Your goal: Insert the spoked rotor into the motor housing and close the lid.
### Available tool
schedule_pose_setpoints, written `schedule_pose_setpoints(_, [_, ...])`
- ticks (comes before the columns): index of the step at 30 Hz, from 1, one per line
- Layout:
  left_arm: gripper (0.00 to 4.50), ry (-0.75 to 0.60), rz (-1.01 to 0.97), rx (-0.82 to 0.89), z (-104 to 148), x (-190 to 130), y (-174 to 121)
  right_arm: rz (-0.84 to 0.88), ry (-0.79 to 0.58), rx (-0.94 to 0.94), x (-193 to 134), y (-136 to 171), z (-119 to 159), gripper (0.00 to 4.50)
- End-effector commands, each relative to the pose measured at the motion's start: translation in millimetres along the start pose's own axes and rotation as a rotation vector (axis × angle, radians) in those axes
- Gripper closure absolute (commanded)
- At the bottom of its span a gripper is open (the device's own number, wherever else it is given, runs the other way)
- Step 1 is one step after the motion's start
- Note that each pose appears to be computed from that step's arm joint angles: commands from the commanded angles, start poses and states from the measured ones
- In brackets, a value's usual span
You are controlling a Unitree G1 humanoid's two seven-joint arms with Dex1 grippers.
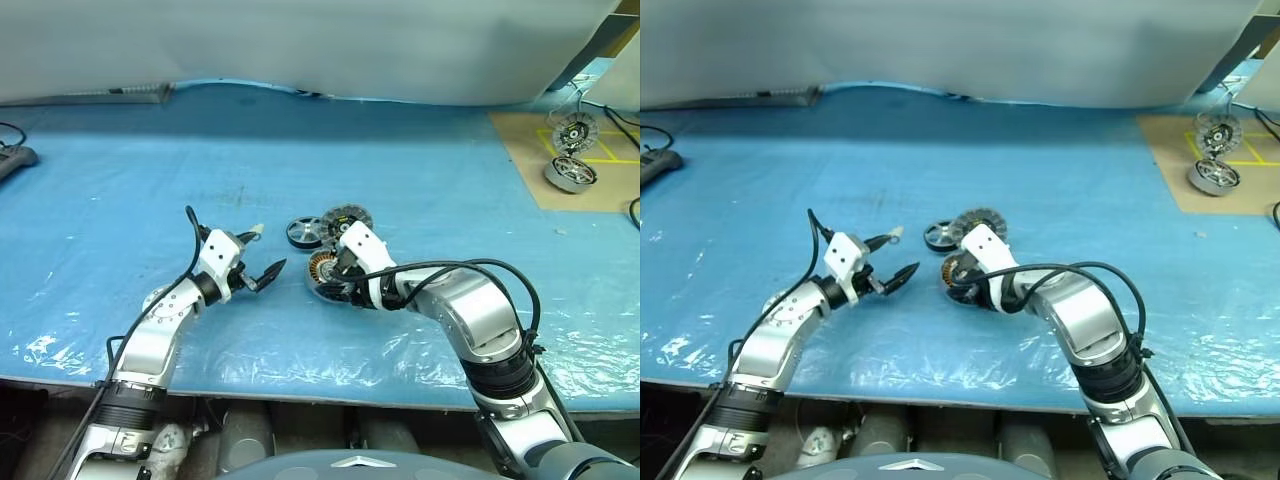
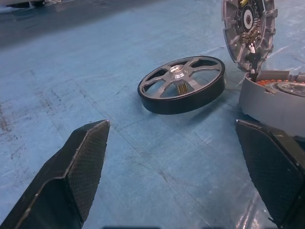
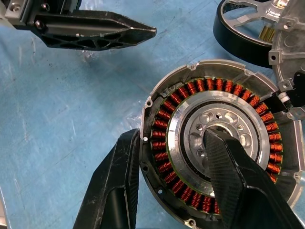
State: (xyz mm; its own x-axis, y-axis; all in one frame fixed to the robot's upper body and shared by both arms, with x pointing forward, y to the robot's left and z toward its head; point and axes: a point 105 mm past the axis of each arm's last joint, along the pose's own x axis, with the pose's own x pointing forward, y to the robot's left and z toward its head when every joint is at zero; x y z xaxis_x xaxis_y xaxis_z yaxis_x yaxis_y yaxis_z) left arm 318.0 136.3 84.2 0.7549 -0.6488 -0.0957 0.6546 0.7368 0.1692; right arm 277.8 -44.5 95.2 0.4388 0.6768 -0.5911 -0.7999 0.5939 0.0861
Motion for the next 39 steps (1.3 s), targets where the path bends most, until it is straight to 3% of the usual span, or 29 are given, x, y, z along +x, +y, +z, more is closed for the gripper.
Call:
schedule_pose_setpoints(1, [0.0,-0.042,-0.002,0.028,13.8,-1.9,1.4,0.077,0.063,0.036,14.3,16.0,-17.9,2.81])
schedule_pose_setpoints(8, [0.0,-0.035,-0.004,0.027,11.5,-1.6,1.9,0.072,-0.01,0.035,5.0,12.1,4.6,0.51])
schedule_pose_setpoints(14, [0.0,-0.042,-0.011,0.024,11.6,2.7,0.6,0.085,-0.043,0.026,-9.3,11.5,21.3,0.51])
schedule_pose_setpoints(21, [0.0,-0.048,-0.019,0.018,11.8,4.7,1.1,0.132,-0.079,0.052,-37.8,7.0,22.6,0.51])
schedule_pose_setpoints(25, [0.0,-0.04,-0.024,-0.001,9.5,3.0,6.0,0.157,-0.175,-0.024,-59.9,3.4,15.7,0.51])
schedule_pose_setpoints(33, [0.0,0.004,0.048,-0.069,0.4,14.1,38.8,-0.095,-0.466,-0.17,-70.8,-28.8,-4.2,0.51])
schedule_pose_setpoints(39, [0.0,0.069,0.06,-0.072,-9.9,33.4,53.6,-0.195,-0.479,-0.157,-48.8,-39.0,-31.3,0.51])
